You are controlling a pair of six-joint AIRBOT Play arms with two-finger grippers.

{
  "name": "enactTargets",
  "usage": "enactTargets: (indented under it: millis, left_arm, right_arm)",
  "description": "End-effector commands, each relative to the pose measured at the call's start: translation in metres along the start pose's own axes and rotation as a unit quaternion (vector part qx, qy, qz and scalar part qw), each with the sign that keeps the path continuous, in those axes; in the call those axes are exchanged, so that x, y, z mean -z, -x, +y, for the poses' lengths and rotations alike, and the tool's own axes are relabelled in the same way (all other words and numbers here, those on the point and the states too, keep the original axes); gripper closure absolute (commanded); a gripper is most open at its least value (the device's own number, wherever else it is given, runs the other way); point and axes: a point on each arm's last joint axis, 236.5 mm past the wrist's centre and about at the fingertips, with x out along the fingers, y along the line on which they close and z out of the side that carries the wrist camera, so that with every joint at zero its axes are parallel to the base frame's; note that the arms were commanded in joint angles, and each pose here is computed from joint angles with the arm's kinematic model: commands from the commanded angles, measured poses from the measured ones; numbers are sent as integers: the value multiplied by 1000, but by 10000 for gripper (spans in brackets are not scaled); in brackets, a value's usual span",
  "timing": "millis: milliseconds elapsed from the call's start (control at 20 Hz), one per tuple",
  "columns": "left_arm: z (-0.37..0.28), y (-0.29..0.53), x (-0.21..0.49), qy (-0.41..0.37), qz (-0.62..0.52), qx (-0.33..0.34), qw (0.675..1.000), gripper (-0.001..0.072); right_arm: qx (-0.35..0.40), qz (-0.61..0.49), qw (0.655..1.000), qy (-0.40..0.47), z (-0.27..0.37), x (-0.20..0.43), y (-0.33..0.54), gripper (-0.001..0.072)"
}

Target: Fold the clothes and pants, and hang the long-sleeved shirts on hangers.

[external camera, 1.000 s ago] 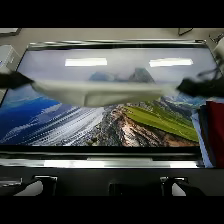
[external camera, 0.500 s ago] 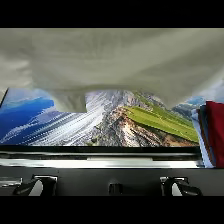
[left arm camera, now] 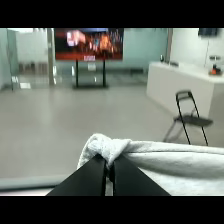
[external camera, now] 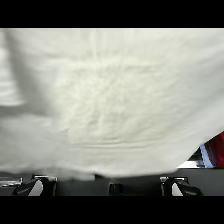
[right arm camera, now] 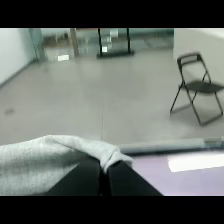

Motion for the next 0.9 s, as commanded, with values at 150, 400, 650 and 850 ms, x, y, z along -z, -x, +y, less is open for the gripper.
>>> enactTargets:
  millis: [150,400,650,850]
  left_arm:
    - [44,-88,331,179,413,29,892,680]
    - [42,-106,543,276,511,-29,814,680]
    - [78,-186,566,297,433,-75,848,679]
    - [103,-229,552,282,365,-100,881,678]
  right_arm:
    - [17,501,860,-97,-47,319,-123,673]
    - [26,592,794,-135,-19,495,-199,672]
    - [61,430,880,-190,-36,480,-293,671]
    - [74,325,926,-176,-55,446,-332,671]
